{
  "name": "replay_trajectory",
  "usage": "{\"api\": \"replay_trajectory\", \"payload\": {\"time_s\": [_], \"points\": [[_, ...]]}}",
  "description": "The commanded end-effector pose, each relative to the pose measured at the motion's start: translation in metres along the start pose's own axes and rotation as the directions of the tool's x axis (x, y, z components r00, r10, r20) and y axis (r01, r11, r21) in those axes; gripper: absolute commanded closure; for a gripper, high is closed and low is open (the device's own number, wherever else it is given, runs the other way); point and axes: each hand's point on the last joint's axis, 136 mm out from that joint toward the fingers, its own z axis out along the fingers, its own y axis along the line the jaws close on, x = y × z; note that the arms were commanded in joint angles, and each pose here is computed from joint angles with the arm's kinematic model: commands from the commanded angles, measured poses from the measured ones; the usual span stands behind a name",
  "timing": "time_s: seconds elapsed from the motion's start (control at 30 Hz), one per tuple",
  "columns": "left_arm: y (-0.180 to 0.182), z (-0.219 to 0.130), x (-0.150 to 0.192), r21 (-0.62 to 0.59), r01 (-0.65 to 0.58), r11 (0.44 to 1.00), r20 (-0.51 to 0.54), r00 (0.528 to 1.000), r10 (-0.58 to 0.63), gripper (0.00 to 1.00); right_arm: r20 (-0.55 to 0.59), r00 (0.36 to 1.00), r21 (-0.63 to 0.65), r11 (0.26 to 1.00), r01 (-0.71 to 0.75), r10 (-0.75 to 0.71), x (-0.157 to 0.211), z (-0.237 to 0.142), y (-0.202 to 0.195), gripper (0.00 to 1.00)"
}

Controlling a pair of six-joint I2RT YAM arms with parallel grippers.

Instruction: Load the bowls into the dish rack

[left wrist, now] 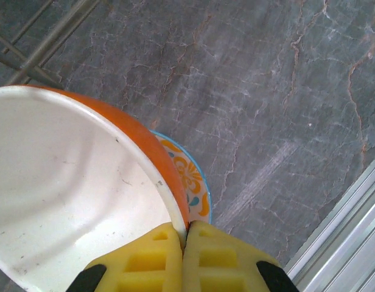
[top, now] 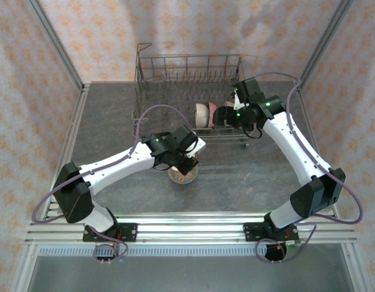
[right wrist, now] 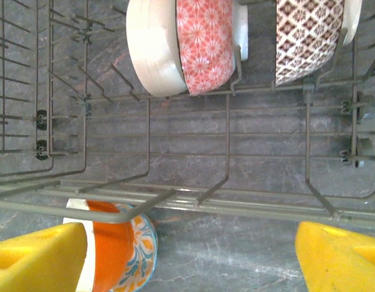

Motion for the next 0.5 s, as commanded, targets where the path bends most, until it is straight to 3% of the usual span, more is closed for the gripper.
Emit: {"api": "replay_trajectory", "payload": {"time_s": [0.0,0.17,0.47], "points": [[-0.003,0.005,0.0,0.043,0.008,0.999,0.011,1.0,-0.009,1.0,0.005,1.0,-0.027,0.999,-0.028,0.028,0.007,-0.012,0.003,0.11],[-0.004,0.009,0.005,0.055,0.016,0.998,-0.014,1.0,-0.015,1.0,-0.033,0.999,-0.072,0.997,-0.04,0.038,0.018,-0.012,0.008,0.12],[-0.009,-0.016,-0.005,0.105,0.002,0.995,0.154,0.988,-0.018,1.0,-0.134,0.974,-0.212,0.955,-0.206,0.181,0.059,-0.013,0.02,0.12]]}}
